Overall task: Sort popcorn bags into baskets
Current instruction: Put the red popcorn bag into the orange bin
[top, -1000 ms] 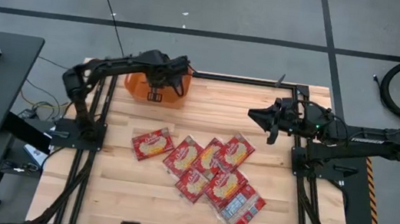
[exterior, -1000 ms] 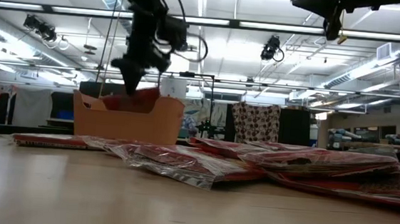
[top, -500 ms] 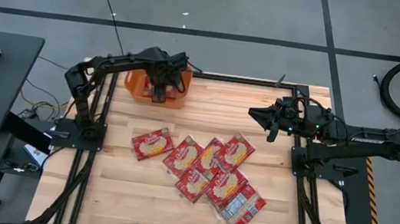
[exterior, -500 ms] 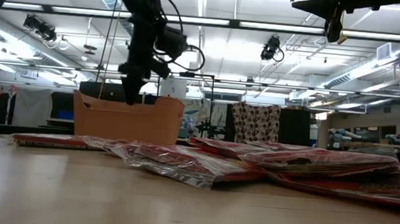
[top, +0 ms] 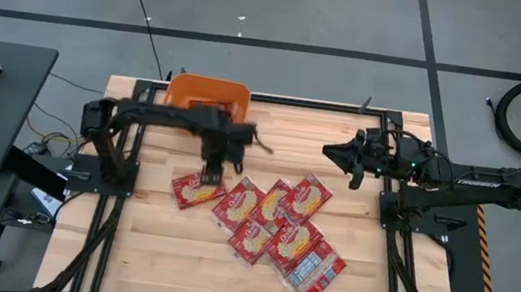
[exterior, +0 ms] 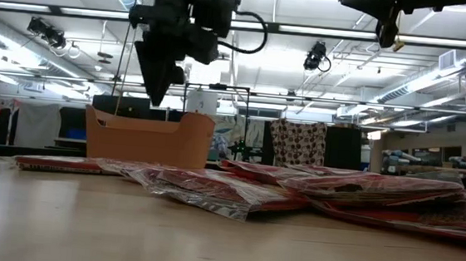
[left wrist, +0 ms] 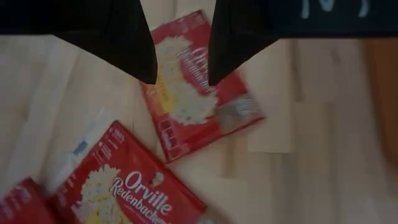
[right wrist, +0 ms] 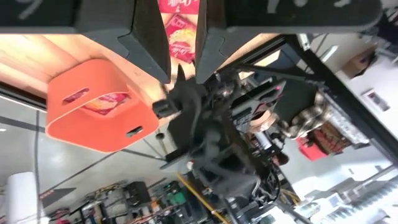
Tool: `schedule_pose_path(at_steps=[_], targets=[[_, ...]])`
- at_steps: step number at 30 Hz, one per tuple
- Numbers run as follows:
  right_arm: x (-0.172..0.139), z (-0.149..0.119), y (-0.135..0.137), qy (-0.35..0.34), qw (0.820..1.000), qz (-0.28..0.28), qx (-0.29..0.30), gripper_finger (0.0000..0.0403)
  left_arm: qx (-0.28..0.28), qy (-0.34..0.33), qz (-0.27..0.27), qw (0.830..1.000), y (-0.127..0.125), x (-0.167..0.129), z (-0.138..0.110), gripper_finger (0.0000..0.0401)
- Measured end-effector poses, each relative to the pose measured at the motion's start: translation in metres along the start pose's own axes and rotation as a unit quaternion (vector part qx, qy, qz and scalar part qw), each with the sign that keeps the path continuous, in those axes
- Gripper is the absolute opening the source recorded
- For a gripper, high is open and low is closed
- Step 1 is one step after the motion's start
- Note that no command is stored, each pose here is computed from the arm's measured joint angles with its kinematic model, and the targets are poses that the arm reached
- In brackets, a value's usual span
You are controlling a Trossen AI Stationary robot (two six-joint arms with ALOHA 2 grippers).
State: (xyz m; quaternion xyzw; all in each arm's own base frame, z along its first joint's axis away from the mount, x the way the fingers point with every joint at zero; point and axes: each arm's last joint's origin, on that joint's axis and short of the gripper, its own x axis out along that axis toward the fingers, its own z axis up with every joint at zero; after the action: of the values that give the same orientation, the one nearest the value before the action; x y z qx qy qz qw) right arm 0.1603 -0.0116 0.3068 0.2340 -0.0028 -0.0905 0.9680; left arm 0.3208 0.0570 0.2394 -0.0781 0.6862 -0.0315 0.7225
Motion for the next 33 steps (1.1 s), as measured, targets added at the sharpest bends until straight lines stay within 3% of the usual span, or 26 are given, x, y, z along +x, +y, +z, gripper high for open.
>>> schedule_pose_path(at_steps=[8,15,23,33], targets=[[0.000,-0.001,0.001,0.012,1.000,0.023,0.000,0.0079,-0.039,0.029,0.030,0.998,-0.062,0.039,-0.009,0.0195],[0.000,-0.001,0.002,0.014,1.000,0.026,-0.004,0.0079,-0.029,0.015,0.114,0.993,-0.092,0.059,-0.019,0.0224],[0.000,-0.002,0.003,0.028,0.998,0.053,-0.002,0.0079,-0.086,-0.018,0.174,0.981,-0.102,0.086,-0.033,0.0218],[0.000,-0.002,0.003,0.029,0.998,0.054,-0.002,0.0079,-0.092,-0.033,0.201,0.975,-0.097,0.107,-0.044,0.0217]])
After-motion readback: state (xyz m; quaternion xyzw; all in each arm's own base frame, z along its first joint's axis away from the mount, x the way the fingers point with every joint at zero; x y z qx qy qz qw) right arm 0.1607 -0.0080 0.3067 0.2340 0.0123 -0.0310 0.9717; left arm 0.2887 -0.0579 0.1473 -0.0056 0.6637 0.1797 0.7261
